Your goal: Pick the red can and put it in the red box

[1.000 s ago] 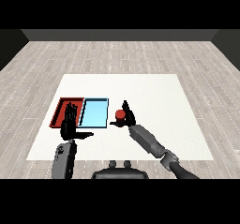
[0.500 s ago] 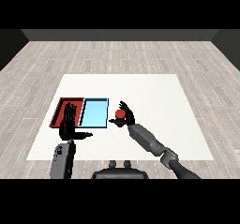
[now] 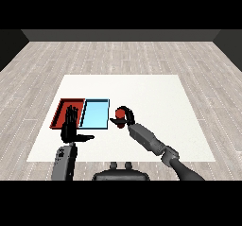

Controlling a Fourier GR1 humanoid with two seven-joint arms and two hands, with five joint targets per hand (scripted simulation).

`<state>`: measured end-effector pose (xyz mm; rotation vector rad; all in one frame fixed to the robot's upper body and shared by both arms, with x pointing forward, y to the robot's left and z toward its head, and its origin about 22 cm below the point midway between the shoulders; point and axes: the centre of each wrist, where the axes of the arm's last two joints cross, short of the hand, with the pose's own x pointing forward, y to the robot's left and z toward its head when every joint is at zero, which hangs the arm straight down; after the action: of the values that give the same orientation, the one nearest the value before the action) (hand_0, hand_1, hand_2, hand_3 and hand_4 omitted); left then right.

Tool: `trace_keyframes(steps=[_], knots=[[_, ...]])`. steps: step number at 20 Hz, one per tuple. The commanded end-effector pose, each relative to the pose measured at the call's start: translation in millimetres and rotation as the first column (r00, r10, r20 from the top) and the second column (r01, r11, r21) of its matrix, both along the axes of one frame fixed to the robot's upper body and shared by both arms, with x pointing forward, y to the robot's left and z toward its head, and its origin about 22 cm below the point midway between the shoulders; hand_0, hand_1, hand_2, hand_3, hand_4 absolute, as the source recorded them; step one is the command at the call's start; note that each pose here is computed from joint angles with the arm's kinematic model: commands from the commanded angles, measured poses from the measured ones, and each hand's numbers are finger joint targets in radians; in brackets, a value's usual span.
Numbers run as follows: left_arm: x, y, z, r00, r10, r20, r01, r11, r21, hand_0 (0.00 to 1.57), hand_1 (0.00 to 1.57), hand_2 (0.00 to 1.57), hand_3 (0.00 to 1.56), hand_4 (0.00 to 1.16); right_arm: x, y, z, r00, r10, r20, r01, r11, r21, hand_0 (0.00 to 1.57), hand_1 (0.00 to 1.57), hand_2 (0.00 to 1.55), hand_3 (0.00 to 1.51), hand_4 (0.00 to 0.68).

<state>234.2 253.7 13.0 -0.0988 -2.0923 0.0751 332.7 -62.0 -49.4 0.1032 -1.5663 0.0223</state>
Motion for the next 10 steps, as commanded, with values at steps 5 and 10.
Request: trace_keyframes(steps=[5, 10], knots=[[9.0, -10.9, -2.6, 1.0, 0.012, 0.0, -0.012, 1.0, 0.0, 0.0, 0.0, 0.0, 0.0, 0.0, -6.9, 8.2, -1.0, 0.998, 0.008, -0.063, -0.012, 0.9979, -0.063, 1.53, 1.53, 1.47, 1.41, 0.546], [6.8, 10.6, 4.5, 1.0, -0.007, -0.009, 0.007, 1.0, -0.004, 0.0, 0.0, 0.0, 0.0, 0.0, -0.4, 1.9, -3.7, 0.9998, -0.003, -0.022, 0.001, 0.9969, -0.079, 1.55, 1.55, 1.47, 1.41, 0.558]])
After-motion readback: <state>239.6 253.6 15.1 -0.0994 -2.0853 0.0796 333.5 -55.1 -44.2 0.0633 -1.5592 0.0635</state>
